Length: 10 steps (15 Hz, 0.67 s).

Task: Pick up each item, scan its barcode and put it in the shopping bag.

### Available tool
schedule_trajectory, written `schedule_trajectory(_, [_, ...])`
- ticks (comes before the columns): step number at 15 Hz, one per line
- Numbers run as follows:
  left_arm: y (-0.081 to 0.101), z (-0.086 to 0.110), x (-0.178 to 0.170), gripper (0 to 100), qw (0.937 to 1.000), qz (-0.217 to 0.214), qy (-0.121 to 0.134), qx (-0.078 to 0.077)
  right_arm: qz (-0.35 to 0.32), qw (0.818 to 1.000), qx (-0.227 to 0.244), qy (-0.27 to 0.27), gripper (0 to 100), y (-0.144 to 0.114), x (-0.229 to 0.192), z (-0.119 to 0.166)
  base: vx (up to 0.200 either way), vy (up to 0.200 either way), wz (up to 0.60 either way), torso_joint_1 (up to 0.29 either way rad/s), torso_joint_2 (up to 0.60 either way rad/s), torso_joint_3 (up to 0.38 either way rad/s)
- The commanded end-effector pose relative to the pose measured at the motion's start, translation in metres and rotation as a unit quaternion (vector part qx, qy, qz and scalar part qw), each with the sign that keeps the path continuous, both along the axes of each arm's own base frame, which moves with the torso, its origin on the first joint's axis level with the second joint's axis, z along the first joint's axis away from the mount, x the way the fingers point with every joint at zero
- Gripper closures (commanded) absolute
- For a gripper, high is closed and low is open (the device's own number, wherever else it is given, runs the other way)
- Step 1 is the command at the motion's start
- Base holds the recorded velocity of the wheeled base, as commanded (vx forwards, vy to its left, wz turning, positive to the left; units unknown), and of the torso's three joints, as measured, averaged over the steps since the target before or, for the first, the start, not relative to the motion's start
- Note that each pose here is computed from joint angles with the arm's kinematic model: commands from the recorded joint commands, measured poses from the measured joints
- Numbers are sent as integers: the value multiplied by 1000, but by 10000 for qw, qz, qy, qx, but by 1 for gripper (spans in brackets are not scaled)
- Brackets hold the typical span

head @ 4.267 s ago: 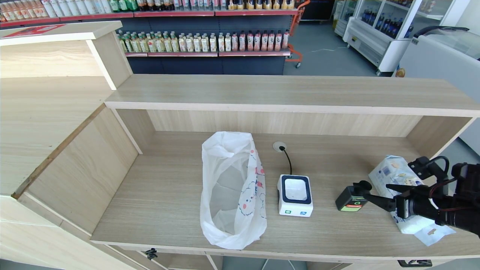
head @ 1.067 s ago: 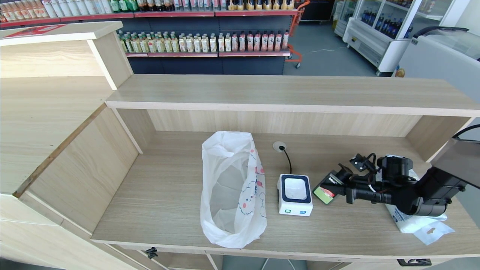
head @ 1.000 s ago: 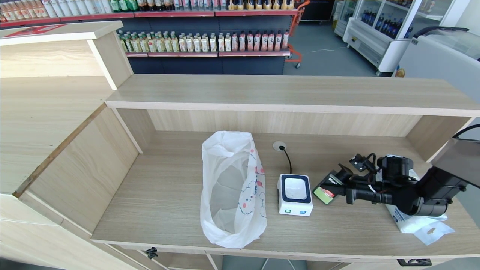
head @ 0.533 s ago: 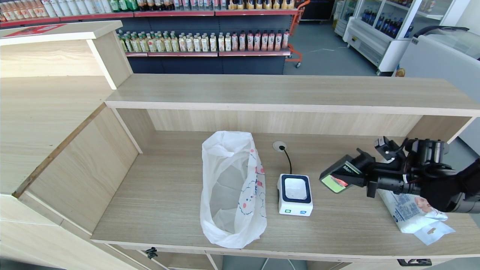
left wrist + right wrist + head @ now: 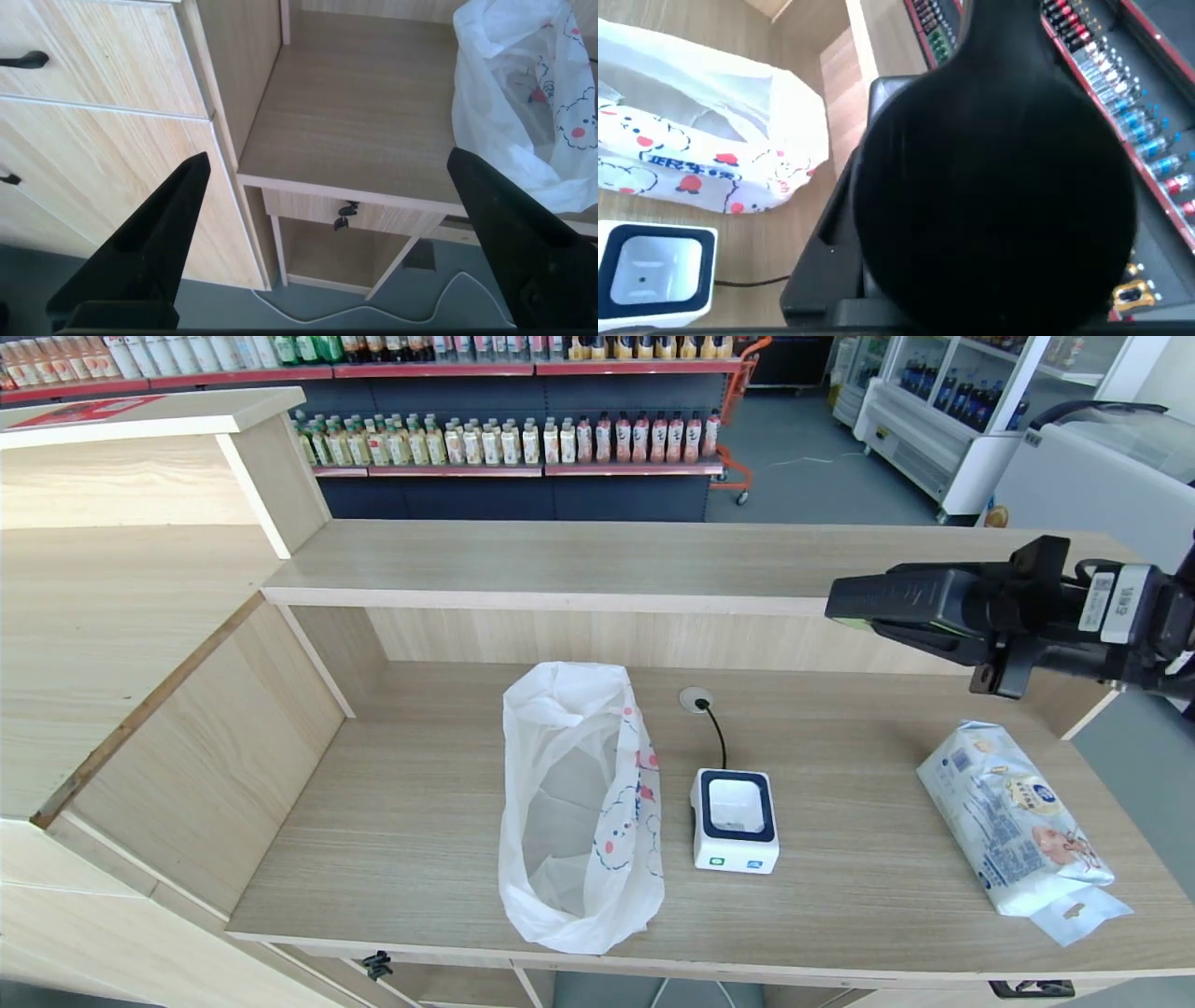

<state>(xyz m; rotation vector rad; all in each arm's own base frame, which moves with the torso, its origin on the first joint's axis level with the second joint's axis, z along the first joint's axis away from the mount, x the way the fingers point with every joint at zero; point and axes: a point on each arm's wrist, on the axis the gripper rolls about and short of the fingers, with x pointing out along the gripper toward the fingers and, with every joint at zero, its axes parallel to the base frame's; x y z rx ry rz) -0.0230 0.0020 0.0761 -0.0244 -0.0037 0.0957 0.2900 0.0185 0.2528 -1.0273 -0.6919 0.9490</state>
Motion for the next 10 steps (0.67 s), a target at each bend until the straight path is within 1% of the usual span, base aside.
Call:
schedule_trajectory(1, [0,0,0,0,10000,4,-3,-1,613,9959,-220,-635,100,8,-39,25,0,0,0,0,0,0])
schedule_trajectory(2, [0,0,0,0,10000,4,-3,-1,817,9942,-251,-658,100,9,-42,27,0,0,0,0,0,0])
schedule_trajectory(3, [0,0,0,0,10000,4,-3,-1,1159,9880,-366,-948,100,10,-52,32,0,0,0,0,0,0])
schedule_trajectory(5, [0,0,0,0,10000,4,-3,-1,1118,9769,-592,-1724,100,10,-58,40,0,0,0,0,0,0])
schedule_trajectory(8, [0,0,0,0,10000,4,-3,-1,931,9669,-766,-2247,100,11,-61,41,0,0,0,0,0,0])
schedule_trajectory(9, [0,0,0,0,10000,-3,-3,-1,772,9599,-867,-2552,100,15,-61,42,0,0,0,0,0,0])
schedule_trajectory(10, [0,0,0,0,10000,4,-3,-1,695,9467,-1034,-2970,100,17,-62,40,0,0,0,0,0,0])
